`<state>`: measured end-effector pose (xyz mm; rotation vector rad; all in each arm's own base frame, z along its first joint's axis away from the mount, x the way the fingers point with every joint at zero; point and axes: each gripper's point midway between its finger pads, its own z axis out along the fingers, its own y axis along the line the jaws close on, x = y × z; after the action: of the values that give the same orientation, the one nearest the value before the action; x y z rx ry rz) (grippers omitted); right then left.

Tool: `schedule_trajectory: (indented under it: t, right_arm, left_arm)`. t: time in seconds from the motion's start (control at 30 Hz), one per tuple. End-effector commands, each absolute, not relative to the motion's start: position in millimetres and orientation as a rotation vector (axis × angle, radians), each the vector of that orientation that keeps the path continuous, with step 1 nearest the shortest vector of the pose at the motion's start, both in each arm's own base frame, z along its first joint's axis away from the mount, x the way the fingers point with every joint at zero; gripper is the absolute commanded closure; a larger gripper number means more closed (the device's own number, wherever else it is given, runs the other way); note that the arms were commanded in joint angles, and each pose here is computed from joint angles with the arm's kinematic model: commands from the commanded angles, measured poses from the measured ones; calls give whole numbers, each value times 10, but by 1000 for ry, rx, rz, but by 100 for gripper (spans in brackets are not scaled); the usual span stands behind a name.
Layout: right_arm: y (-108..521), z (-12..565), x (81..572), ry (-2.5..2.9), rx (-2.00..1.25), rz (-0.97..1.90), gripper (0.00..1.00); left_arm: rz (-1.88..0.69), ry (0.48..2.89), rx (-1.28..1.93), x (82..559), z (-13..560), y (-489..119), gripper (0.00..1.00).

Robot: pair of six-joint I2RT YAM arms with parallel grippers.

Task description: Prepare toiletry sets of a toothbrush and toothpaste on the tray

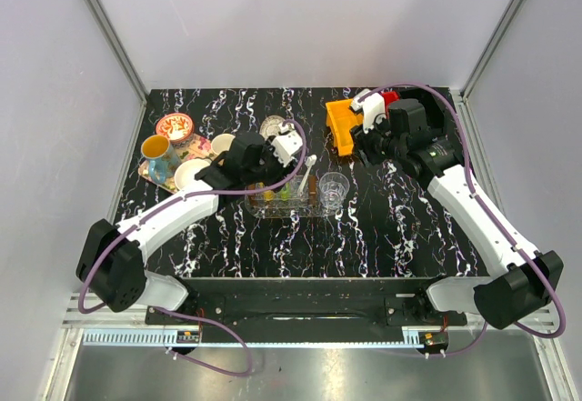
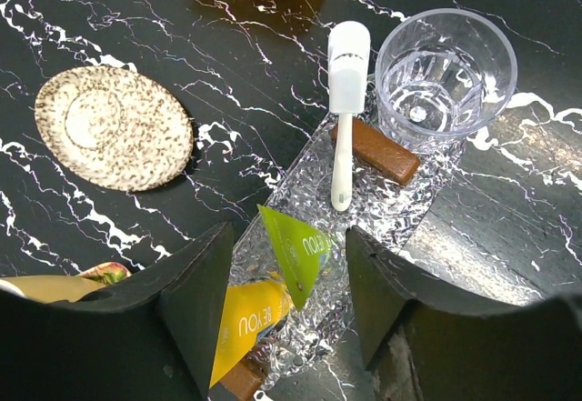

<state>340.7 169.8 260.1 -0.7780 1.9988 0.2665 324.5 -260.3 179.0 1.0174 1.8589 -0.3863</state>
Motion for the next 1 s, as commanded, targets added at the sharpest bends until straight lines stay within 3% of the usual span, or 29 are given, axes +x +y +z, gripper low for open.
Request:
schedule_trajectory:
  t: [0.0,0.6,0.97]
  right_arm:
    - [1729,2695,3428,1966,-789,285,54]
    - [1718,2711,3410,1965,-789,283,54]
    - [1729,2718,3415,1964,-791,285,54]
  left_arm:
    - [-396,1799,1027,3341,1989,-2678,44]
    - [-396,1801,1120,3393,1900,-2672,61]
    - [-430,1797,1196,3343,1836,-2685,66]
